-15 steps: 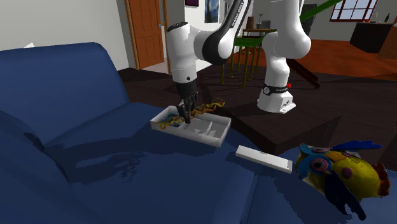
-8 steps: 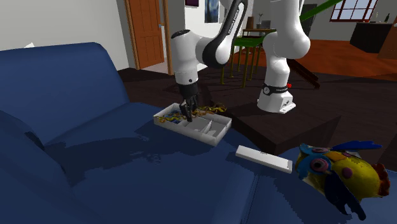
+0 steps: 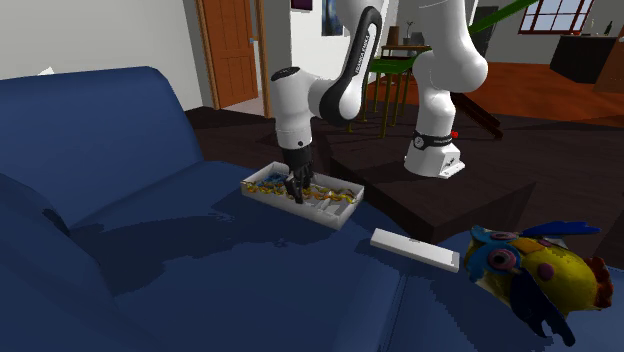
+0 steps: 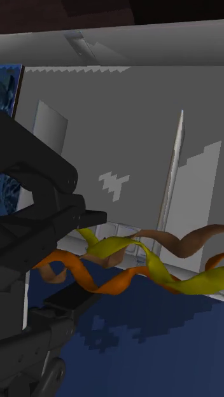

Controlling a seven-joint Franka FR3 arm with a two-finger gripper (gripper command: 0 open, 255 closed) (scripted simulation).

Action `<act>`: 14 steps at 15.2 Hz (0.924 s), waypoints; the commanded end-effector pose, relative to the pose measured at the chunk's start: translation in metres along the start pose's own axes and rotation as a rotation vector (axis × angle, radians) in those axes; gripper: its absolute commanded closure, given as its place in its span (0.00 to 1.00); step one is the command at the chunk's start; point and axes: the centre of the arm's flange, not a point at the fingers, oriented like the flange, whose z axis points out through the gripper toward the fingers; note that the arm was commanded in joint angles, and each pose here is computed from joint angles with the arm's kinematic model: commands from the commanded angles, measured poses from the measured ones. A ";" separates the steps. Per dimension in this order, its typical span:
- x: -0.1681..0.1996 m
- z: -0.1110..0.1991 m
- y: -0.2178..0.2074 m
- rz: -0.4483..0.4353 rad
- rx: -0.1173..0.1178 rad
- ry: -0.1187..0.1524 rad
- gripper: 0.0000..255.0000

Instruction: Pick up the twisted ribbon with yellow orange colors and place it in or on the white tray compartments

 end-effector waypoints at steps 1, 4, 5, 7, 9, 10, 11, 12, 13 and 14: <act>0.002 0.005 -0.001 0.000 0.001 0.001 1.00; 0.002 0.005 -0.001 0.000 0.001 0.001 1.00; 0.002 0.005 -0.001 0.000 0.001 0.001 1.00; 0.002 0.005 -0.001 0.000 0.001 0.001 1.00; 0.002 0.005 -0.001 0.000 0.001 0.001 0.00; 0.002 0.005 -0.001 0.000 0.001 0.001 0.00; 0.002 0.005 -0.001 0.000 0.001 0.001 0.00; 0.002 0.005 -0.001 0.000 0.001 0.001 0.00; 0.002 0.005 -0.001 0.000 0.001 0.001 0.00; 0.002 0.005 -0.001 0.000 0.001 0.001 0.00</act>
